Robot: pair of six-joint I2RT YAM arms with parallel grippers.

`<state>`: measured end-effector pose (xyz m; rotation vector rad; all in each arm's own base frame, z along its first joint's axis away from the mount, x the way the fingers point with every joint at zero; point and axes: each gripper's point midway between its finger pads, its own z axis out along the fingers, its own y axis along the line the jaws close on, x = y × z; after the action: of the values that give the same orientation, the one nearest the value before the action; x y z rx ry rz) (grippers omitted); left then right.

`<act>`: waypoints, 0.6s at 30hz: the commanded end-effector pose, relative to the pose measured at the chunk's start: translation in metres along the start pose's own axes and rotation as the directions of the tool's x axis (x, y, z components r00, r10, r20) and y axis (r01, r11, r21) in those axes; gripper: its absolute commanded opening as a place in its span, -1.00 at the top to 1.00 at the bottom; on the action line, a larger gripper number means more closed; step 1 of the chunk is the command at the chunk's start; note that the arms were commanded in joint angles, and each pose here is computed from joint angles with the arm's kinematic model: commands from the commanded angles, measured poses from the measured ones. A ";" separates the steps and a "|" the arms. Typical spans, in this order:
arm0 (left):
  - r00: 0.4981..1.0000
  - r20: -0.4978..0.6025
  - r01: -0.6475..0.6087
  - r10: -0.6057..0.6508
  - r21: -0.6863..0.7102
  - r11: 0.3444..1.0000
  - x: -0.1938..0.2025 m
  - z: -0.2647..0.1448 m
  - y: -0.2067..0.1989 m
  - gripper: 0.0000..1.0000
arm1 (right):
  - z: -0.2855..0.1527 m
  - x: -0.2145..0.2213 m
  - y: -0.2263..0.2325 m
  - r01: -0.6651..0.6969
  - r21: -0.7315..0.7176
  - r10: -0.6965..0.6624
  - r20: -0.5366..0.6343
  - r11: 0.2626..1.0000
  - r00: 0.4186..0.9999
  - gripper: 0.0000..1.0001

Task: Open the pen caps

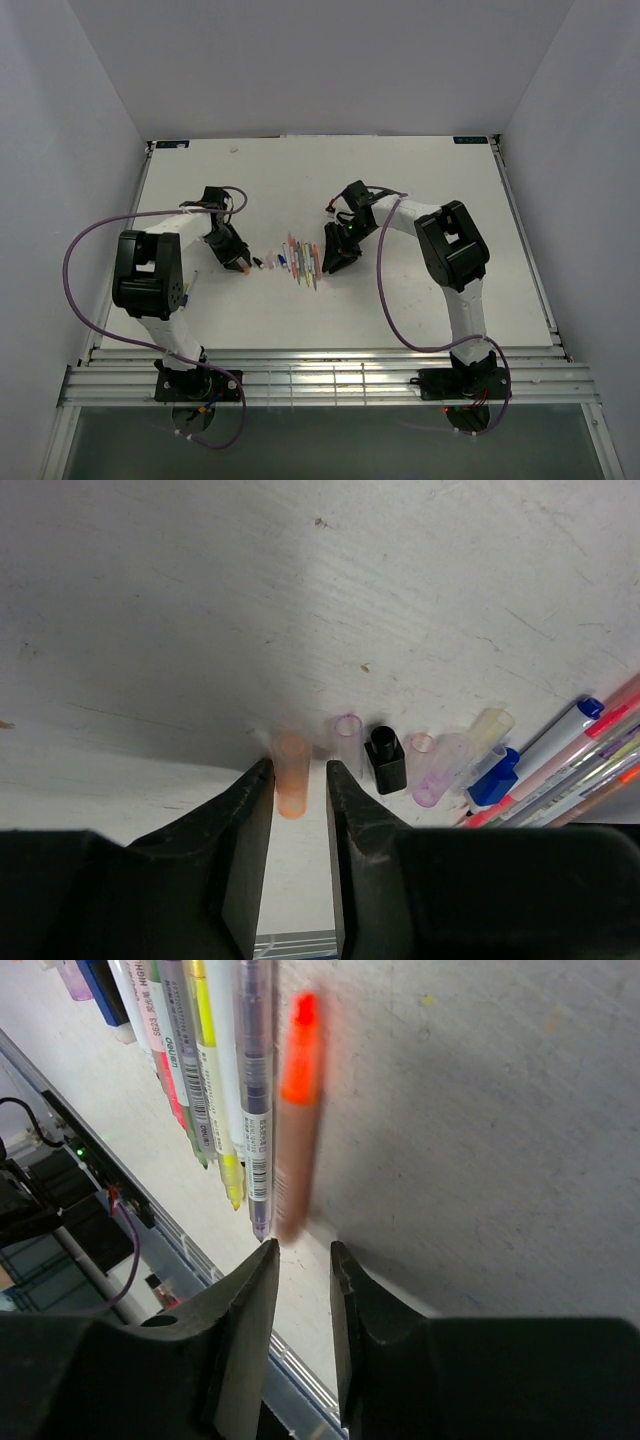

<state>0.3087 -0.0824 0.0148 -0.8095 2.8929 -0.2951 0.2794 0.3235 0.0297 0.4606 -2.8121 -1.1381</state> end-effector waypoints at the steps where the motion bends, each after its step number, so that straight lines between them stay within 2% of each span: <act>1: 1.000 -0.002 -0.008 0.008 -0.053 0.999 0.000 0.010 0.009 0.20 | 0.001 -0.005 0.009 0.018 -0.045 -0.018 0.000 0.999 1.000 0.29; 6: 1.000 0.006 -0.006 0.006 -0.059 0.998 -0.001 0.007 0.010 0.09 | 0.002 -0.006 0.011 0.022 -0.047 -0.022 -0.004 0.999 1.000 0.20; 18: 0.999 0.044 0.022 -0.019 -0.064 0.998 0.002 -0.010 0.014 -0.02 | -0.019 -0.012 0.033 0.051 -0.049 -0.049 0.042 0.998 0.998 0.19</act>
<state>0.3067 -0.0809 0.0171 -0.8275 2.8897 -0.2714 0.2809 0.3290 0.0357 0.4625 -2.7914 -1.1745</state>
